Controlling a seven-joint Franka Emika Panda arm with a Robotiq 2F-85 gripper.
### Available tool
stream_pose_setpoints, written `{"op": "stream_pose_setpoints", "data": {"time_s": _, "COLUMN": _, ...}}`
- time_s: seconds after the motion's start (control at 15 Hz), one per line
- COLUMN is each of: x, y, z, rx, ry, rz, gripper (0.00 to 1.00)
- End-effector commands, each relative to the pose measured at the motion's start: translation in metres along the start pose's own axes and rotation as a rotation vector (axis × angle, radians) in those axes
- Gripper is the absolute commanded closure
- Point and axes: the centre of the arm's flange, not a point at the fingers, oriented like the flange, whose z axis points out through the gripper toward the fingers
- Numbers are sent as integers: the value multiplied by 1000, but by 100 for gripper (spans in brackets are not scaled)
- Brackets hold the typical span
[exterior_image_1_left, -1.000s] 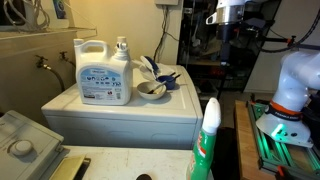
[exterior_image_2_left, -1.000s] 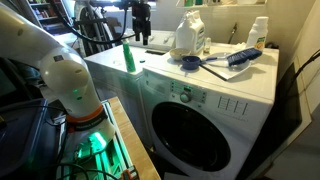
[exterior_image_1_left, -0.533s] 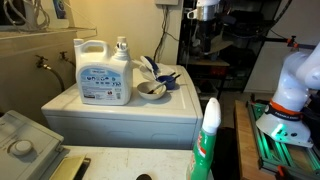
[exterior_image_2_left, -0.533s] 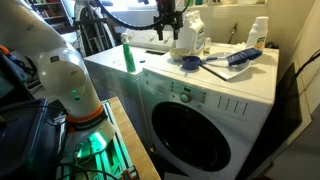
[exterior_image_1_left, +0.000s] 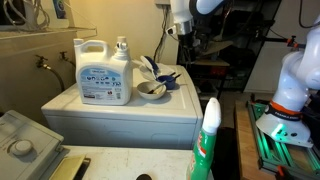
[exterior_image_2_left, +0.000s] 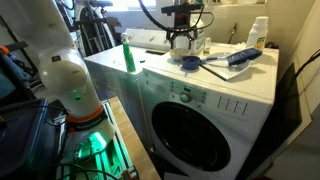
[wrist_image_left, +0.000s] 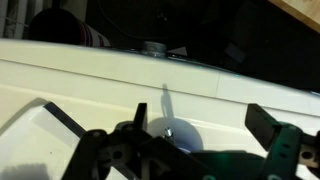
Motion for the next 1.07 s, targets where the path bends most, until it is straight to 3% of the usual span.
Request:
{"op": "stream_pose_setpoints", "data": {"time_s": 0.0, "x": 28, "y": -11, "z": 8, "rx": 4, "ry": 4, "rz": -39, "gripper": 0}}
{"op": "stream_pose_setpoints", "data": {"time_s": 0.33, "x": 49, "y": -6, "z": 23, "rx": -49, "ry": -9, "rz": -17, "gripper": 3}}
{"op": "stream_pose_setpoints", "data": {"time_s": 0.67, "x": 69, "y": 0, "z": 47, "rx": -56, "ry": -49, "rz": -27, "gripper": 33}}
{"op": "stream_pose_setpoints", "data": {"time_s": 0.8, "x": 75, "y": 3, "z": 50, "rx": -83, "ry": -56, "rz": -30, "gripper": 40}}
{"op": "stream_pose_setpoints", "data": {"time_s": 1.0, "x": 82, "y": 8, "z": 53, "rx": -131, "ry": -64, "rz": -39, "gripper": 39}}
